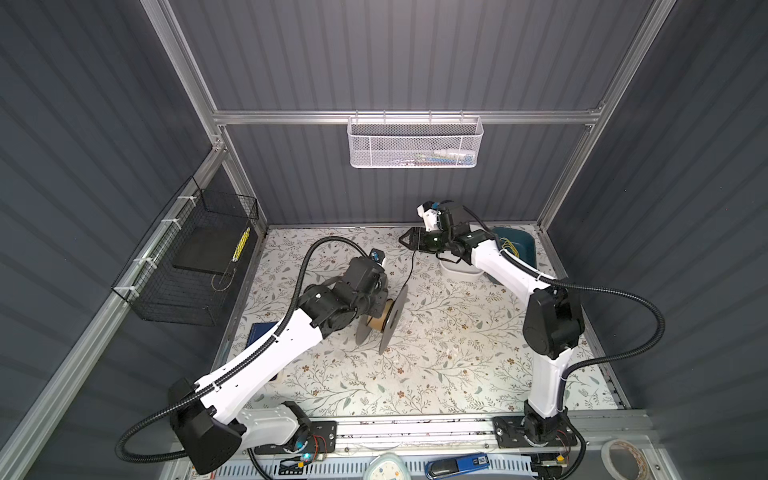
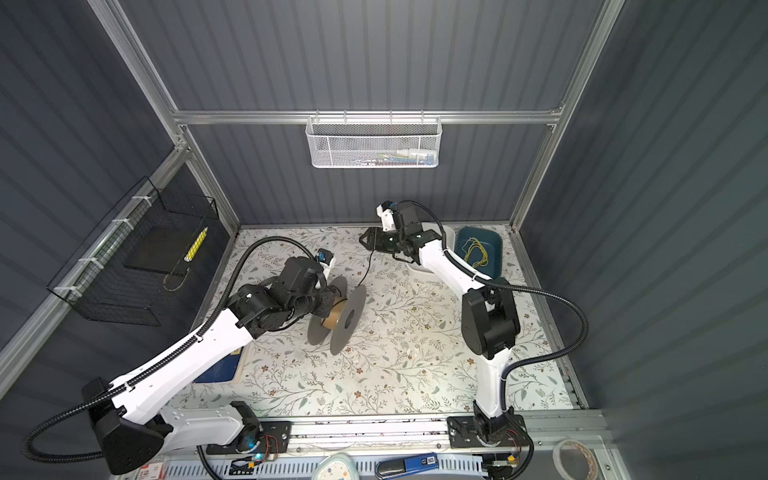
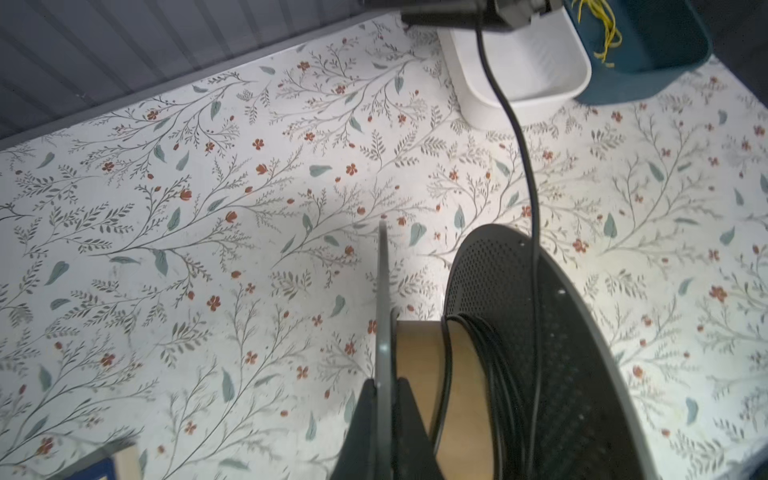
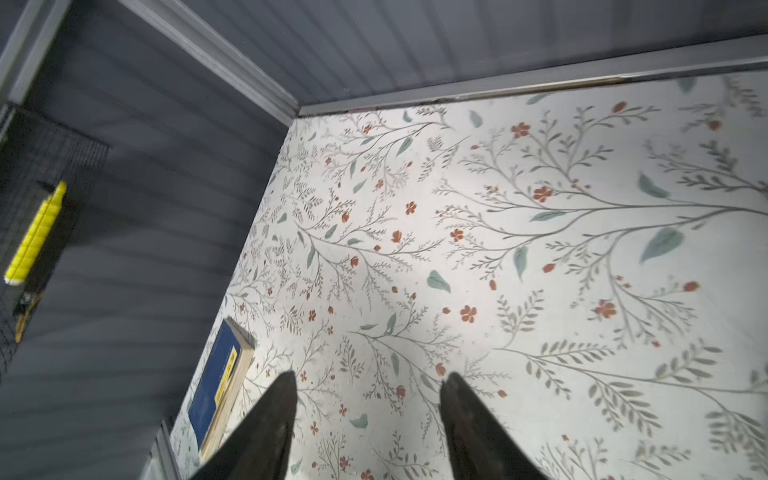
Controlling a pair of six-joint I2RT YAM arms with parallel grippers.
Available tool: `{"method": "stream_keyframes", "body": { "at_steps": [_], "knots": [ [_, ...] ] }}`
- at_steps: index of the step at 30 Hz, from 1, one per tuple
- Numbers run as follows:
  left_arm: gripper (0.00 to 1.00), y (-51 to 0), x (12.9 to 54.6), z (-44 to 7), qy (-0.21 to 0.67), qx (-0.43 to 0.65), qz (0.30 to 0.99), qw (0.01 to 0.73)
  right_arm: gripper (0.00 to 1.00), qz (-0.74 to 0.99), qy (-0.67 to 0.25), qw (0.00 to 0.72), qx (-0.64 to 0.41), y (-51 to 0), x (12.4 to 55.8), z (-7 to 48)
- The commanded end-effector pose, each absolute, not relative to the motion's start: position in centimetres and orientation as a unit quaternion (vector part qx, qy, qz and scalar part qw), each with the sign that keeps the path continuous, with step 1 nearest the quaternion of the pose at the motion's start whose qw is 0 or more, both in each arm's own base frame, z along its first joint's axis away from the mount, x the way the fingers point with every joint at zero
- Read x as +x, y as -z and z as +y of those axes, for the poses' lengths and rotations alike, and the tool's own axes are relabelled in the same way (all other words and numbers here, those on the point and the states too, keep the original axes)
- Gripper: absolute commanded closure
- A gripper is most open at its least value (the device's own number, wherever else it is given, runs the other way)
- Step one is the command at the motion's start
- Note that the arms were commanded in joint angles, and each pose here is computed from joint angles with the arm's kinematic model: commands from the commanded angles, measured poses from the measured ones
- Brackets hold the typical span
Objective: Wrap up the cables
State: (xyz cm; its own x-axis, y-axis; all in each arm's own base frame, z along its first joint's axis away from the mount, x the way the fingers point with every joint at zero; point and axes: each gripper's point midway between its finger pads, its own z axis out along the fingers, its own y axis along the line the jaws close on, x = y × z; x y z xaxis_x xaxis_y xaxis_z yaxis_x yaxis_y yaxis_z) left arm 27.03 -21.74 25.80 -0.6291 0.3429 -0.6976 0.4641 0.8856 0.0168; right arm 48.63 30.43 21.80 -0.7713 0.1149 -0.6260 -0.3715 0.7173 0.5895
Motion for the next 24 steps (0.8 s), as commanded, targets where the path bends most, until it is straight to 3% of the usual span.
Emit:
{"method": "stream_keyframes", "body": {
  "at_steps": [1, 8, 16, 20, 24],
  "knots": [
    [1.00, -32.6, 25.3, -21.1, 0.113, 0.250, 0.870, 0.410, 0.37, 0.866, -0.369, 0.332, -0.060, -20.8, 48.9, 29.5],
    [1.00, -35.5, 25.0, -20.5, 0.107, 0.252, 0.867, 0.416, 0.35, 0.872, -0.356, 0.332, -0.051, -19.5, 49.0, 29.0],
    [1.00, -39.5, 25.9, -17.6, 0.073, 0.235, 0.867, 0.432, 0.29, 0.899, -0.272, 0.339, -0.048, -18.6, 48.8, 24.7],
    [1.00, -40.1, 26.6, -17.0, 0.062, 0.231, 0.870, 0.431, 0.29, 0.899, -0.242, 0.361, -0.063, -20.4, 48.4, 22.9],
    [1.00, -40.1, 27.3, -17.6, 0.067, 0.230, 0.870, 0.432, 0.35, 0.865, -0.275, 0.408, -0.103, -23.9, 44.6, 22.7]
  ]
}}
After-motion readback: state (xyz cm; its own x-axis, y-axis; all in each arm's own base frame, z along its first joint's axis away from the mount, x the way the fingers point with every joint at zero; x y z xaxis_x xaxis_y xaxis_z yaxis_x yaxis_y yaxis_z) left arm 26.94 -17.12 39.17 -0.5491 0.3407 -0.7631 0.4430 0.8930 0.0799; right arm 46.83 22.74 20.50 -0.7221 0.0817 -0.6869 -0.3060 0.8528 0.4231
